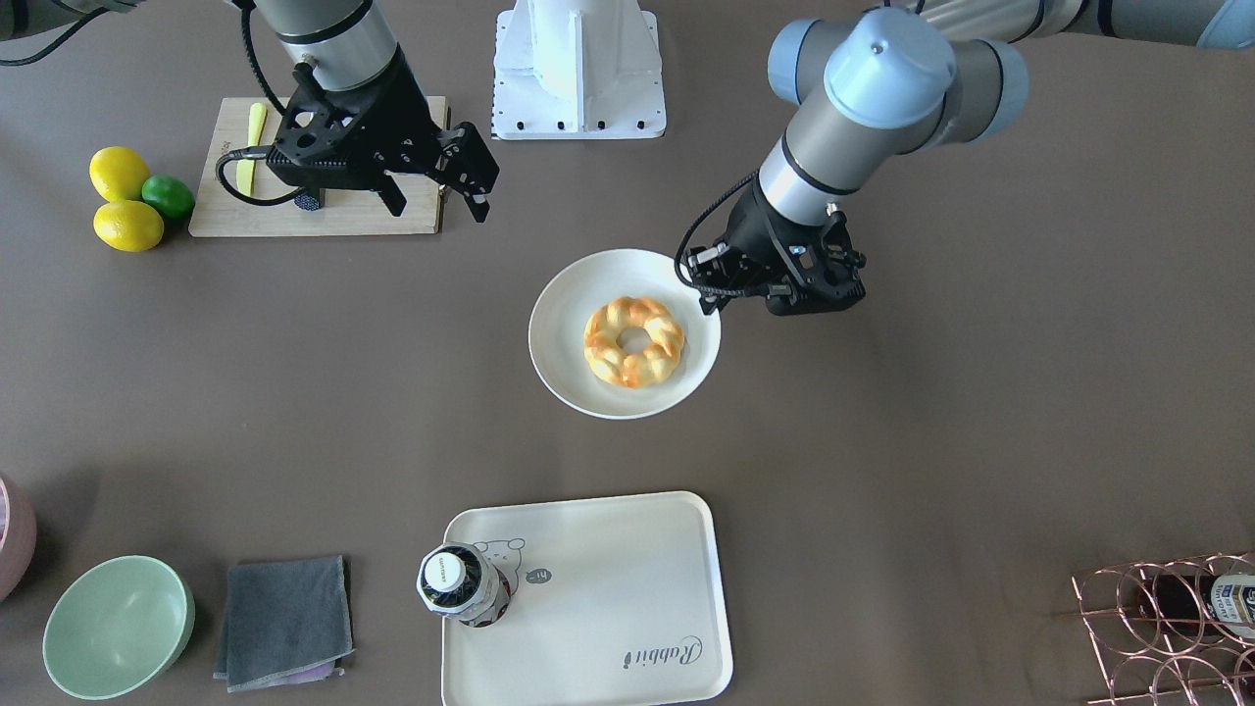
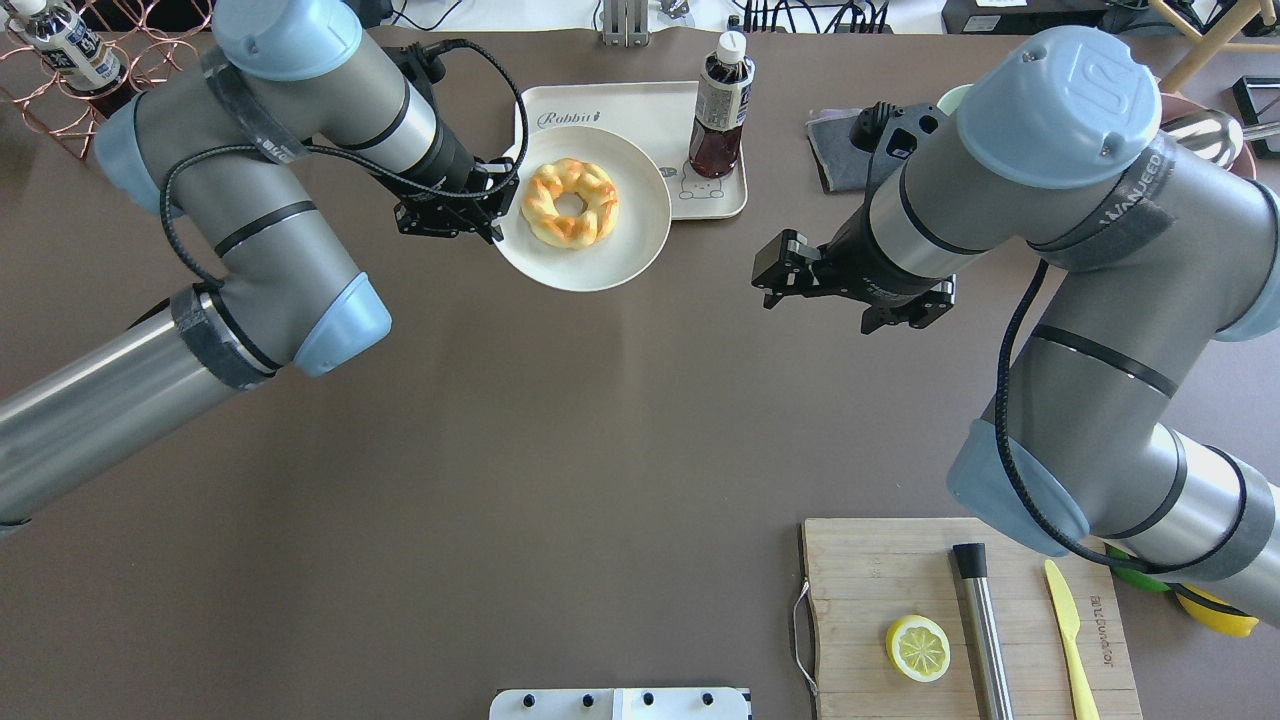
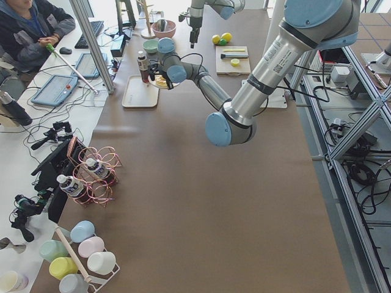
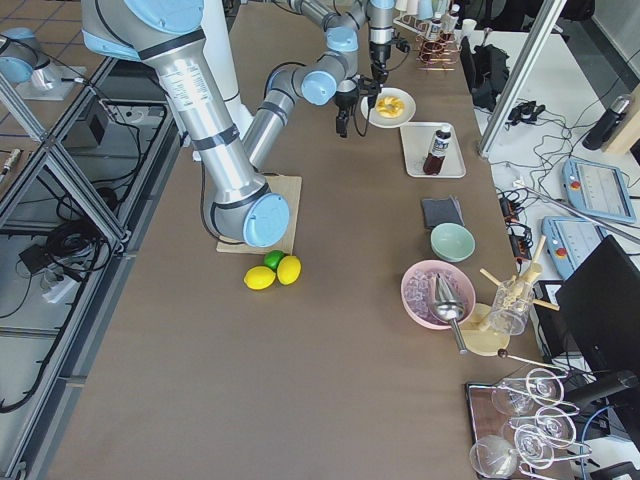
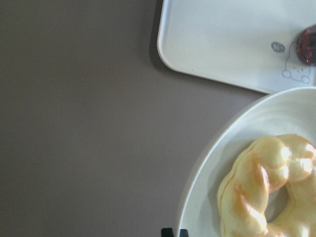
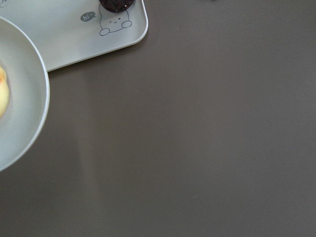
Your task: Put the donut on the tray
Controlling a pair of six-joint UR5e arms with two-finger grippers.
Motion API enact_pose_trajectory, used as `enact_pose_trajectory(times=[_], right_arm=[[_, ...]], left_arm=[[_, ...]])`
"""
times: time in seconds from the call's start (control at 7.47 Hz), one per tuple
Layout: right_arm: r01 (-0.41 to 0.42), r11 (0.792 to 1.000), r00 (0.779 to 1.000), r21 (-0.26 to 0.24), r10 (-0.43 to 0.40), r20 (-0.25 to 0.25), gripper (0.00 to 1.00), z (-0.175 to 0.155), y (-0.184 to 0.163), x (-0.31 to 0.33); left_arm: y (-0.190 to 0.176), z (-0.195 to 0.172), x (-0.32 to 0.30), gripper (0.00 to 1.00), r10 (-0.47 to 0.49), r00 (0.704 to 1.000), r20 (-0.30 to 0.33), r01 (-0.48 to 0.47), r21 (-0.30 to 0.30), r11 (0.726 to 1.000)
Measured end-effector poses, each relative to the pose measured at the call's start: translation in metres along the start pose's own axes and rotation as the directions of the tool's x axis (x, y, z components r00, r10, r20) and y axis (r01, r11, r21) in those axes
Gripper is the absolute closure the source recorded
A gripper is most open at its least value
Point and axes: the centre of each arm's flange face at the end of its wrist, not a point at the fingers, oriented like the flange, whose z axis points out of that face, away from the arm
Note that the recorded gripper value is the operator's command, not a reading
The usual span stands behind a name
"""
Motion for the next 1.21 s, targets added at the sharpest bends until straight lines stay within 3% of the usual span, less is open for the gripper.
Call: enact_pose_trajectory(times=[0.27, 0.54, 0.8, 1.21], right_arm=[[0.047, 0.999, 0.998, -0.008, -0.048, -0.043, 0.0, 0.006, -0.018, 0.037], [0.093, 0.996, 0.992, -0.017, -0.094, -0.085, 0.0, 0.013, -0.034, 0.075], [0.094, 0.995, 0.99, -0.018, -0.095, -0.108, 0.0, 0.016, -0.043, 0.093], [0.086, 0.996, 0.988, -0.018, -0.088, -0.126, 0.0, 0.021, -0.05, 0.103]], left_arm=[[-0.063, 0.026, 0.015, 1.0, -0.107, 0.994, 0.01, 0.106, 0.053, 0.993], [-0.103, 0.064, 0.028, 1.0, -0.147, 0.989, -0.013, 0.147, 0.116, 0.982], [-0.123, 0.093, 0.031, 1.0, -0.168, 0.985, -0.037, 0.171, 0.16, 0.972], [-0.119, 0.122, 0.043, 0.96, -0.183, 0.981, -0.061, 0.192, 0.209, 0.959]])
